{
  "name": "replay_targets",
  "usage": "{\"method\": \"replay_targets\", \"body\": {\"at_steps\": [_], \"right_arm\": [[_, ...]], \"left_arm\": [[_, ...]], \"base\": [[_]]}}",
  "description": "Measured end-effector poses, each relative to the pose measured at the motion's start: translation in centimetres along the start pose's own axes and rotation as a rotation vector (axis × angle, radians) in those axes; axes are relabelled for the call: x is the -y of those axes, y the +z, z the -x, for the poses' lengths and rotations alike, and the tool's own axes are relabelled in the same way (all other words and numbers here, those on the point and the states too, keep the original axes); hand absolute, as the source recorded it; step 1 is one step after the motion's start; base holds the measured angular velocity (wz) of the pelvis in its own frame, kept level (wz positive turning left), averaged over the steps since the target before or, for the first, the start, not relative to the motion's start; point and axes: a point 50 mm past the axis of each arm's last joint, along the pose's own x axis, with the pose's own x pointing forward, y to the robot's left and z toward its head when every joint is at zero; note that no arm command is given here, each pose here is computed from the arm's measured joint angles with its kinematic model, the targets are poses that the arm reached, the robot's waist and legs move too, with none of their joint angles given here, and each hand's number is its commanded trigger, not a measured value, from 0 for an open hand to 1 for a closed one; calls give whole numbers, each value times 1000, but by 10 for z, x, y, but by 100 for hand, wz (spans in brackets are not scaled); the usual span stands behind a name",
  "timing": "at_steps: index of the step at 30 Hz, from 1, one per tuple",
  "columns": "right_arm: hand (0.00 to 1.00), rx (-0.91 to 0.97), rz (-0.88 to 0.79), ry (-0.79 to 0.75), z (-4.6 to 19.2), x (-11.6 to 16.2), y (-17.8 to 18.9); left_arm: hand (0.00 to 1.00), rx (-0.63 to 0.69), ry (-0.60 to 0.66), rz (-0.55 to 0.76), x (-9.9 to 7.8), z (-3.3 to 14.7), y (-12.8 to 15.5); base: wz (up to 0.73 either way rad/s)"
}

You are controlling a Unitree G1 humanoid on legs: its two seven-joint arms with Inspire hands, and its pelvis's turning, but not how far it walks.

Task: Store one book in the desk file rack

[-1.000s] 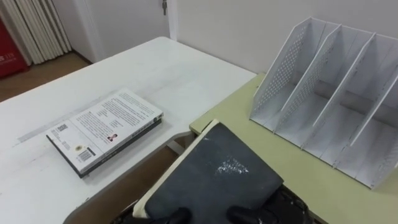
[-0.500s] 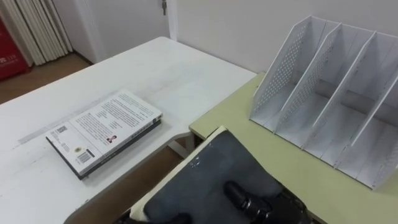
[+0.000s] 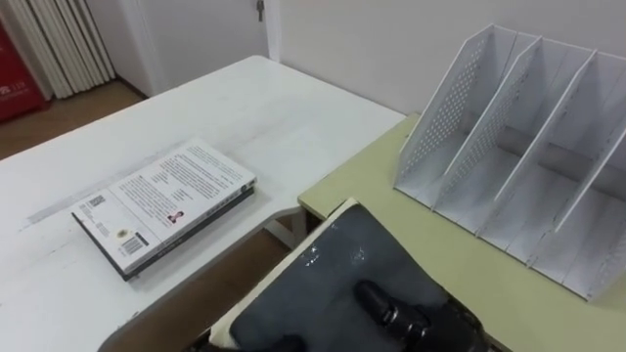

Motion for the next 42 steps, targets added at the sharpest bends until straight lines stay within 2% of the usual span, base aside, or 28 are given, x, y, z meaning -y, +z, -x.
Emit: {"method": "replay_targets", "body": {"at_steps": [6, 12, 15, 17, 23, 26, 32, 35, 42], "right_arm": [[100, 3, 63, -94, 7, 9, 12], [100, 43, 199, -220, 8, 20, 40], [100, 98, 296, -298, 9, 20, 60], [100, 133, 425, -358, 9, 13, 77], [100, 276, 713, -581, 9, 2, 112], [100, 351, 837, -697, 7, -3, 125], [100, 538, 1044, -913, 6, -16, 151], [100, 629, 1127, -1003, 7, -22, 163], [100, 866, 1145, -1148, 7, -36, 190]], "left_arm": [[0, -91, 163, -1, -15, 17, -18], [0, -253, 376, -6, -31, 43, -51], [0, -304, 474, -17, -37, 54, -63], [0, -295, 581, 19, -39, 71, -76], [0, -321, 820, 129, -42, 97, -115], [0, -344, 874, 174, -39, 104, -131], [0, -379, 972, 202, -35, 121, -147], [0, -369, 1006, 221, -33, 123, -152], [0, -384, 1081, 272, -32, 126, -162]], "base": [[-4], [0], [0], [0], [-1], [-7], [1], [2], [0]]}}
